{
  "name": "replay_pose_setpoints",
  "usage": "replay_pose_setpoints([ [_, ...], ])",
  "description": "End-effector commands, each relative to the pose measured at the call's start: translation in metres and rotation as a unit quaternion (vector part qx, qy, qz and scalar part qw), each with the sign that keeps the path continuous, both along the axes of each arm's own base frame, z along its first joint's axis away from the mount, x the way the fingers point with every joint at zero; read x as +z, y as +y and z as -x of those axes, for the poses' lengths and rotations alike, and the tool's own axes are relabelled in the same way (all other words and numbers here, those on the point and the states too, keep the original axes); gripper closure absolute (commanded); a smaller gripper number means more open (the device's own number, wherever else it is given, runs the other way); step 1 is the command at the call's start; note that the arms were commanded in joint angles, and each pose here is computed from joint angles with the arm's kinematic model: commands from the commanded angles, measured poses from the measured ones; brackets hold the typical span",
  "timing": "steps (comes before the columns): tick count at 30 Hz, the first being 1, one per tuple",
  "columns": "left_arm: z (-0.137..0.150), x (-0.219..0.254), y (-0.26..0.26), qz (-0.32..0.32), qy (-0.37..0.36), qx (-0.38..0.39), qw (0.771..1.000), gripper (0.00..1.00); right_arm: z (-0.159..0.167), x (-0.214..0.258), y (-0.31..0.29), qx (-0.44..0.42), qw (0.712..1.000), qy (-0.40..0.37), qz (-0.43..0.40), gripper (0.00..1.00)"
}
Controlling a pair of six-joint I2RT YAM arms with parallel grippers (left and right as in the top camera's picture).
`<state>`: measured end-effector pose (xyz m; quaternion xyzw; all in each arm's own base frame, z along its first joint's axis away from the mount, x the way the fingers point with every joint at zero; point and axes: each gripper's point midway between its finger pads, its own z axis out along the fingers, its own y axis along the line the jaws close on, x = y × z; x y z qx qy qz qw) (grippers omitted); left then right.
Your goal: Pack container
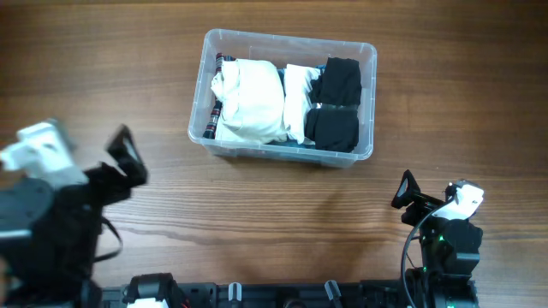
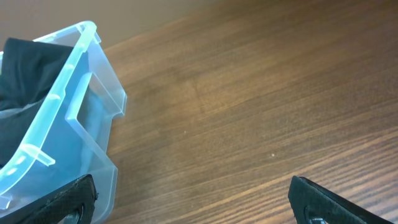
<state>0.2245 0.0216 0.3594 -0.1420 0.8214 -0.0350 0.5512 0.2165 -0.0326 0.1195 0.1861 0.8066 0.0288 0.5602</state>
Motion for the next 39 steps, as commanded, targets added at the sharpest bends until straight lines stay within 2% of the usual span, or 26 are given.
replay_pose_setpoints([
  [1, 0.0, -0.054, -0.032, 0.013, -0.004, -0.096, 0.995, 0.0, 0.0, 0.004, 0.0, 0.0, 1.0, -0.011, -0.004, 0.0],
  [6, 0.008, -0.114, -0.043, 0.047, -0.012, -0.11, 0.993, 0.0, 0.0, 0.004, 0.0, 0.0, 1.0, -0.01, -0.004, 0.0],
  [12, 0.023, -0.141, -0.057, 0.045, -0.031, -0.144, 0.988, 0.0, 0.0, 0.004, 0.0, 0.0, 1.0, -0.011, -0.004, 0.0],
  [18, 0.019, -0.181, -0.057, 0.047, -0.019, -0.144, 0.988, 0.0, 0.0, 0.004, 0.0, 0.0, 1.0, -0.01, -0.004, 0.0],
  [24, 0.019, -0.201, -0.062, 0.044, -0.038, -0.158, 0.986, 0.0, 0.0, 0.004, 0.0, 0.0, 1.0, -0.01, -0.004, 0.0],
  [32, 0.015, -0.249, -0.063, 0.049, 0.01, -0.157, 0.986, 0.0, 0.0, 0.004, 0.0, 0.0, 1.0, -0.011, -0.004, 0.0],
  [39, 0.015, -0.248, -0.063, 0.049, 0.008, -0.157, 0.986, 0.0, 0.0, 0.004, 0.0, 0.0, 1.0, -0.01, -0.004, 0.0],
])
